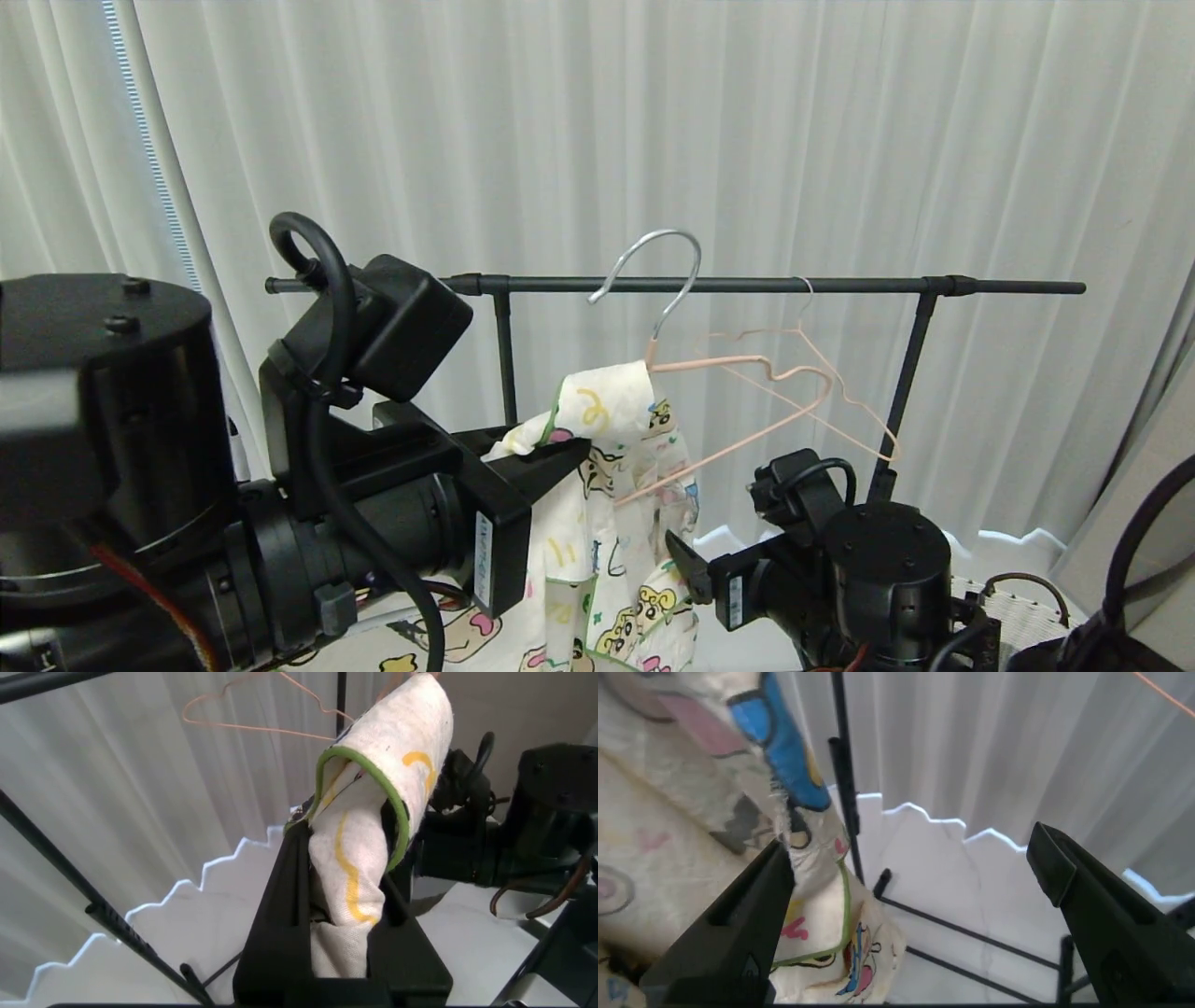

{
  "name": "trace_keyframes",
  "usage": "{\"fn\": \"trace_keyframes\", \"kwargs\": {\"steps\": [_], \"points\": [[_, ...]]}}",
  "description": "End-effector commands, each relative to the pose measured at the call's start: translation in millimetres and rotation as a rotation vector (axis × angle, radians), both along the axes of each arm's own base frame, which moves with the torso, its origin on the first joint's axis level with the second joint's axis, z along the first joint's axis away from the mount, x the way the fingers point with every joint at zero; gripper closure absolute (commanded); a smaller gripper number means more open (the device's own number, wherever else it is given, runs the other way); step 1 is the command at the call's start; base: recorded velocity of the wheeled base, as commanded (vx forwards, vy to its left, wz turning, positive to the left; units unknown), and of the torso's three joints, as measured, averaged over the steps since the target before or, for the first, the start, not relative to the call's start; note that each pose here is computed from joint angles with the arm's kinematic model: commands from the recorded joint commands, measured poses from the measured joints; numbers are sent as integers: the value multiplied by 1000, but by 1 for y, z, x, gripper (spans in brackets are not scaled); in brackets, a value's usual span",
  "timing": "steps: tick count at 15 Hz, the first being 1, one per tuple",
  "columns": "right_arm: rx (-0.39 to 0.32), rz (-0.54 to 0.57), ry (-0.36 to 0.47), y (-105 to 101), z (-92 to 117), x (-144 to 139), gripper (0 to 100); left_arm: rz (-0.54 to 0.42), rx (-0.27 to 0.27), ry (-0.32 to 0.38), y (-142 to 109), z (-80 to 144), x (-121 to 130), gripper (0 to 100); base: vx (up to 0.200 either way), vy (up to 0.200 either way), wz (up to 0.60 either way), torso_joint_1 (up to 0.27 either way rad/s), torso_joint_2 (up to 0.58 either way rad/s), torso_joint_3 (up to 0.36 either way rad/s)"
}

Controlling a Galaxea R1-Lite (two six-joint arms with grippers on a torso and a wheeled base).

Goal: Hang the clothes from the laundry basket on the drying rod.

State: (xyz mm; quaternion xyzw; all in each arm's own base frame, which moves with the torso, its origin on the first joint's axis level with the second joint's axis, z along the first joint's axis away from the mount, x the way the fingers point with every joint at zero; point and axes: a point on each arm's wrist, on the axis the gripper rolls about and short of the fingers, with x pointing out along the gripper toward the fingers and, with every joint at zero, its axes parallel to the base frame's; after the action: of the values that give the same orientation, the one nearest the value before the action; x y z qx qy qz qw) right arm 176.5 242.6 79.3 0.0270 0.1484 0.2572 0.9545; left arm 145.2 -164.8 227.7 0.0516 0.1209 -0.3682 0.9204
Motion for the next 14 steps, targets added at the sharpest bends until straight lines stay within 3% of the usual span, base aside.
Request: {"fn": "trace_keyframes", "kwargs": {"steps": [1, 8, 14], "points": [[-10, -37, -2, -4, -1, 4, 0, -2, 1, -1, 0, 0, -1, 100, 0, 0, 0, 0, 0, 0], [-72, -321, -74, -73, 17, 61, 0, 10, 28, 20, 5, -11, -4, 100, 0, 0, 0, 0, 0, 0], [-53, -380, -117, -91, 33, 68, 0, 8, 72, 50, 11, -27, -10, 100, 0, 0, 0, 0, 0, 0]]}}
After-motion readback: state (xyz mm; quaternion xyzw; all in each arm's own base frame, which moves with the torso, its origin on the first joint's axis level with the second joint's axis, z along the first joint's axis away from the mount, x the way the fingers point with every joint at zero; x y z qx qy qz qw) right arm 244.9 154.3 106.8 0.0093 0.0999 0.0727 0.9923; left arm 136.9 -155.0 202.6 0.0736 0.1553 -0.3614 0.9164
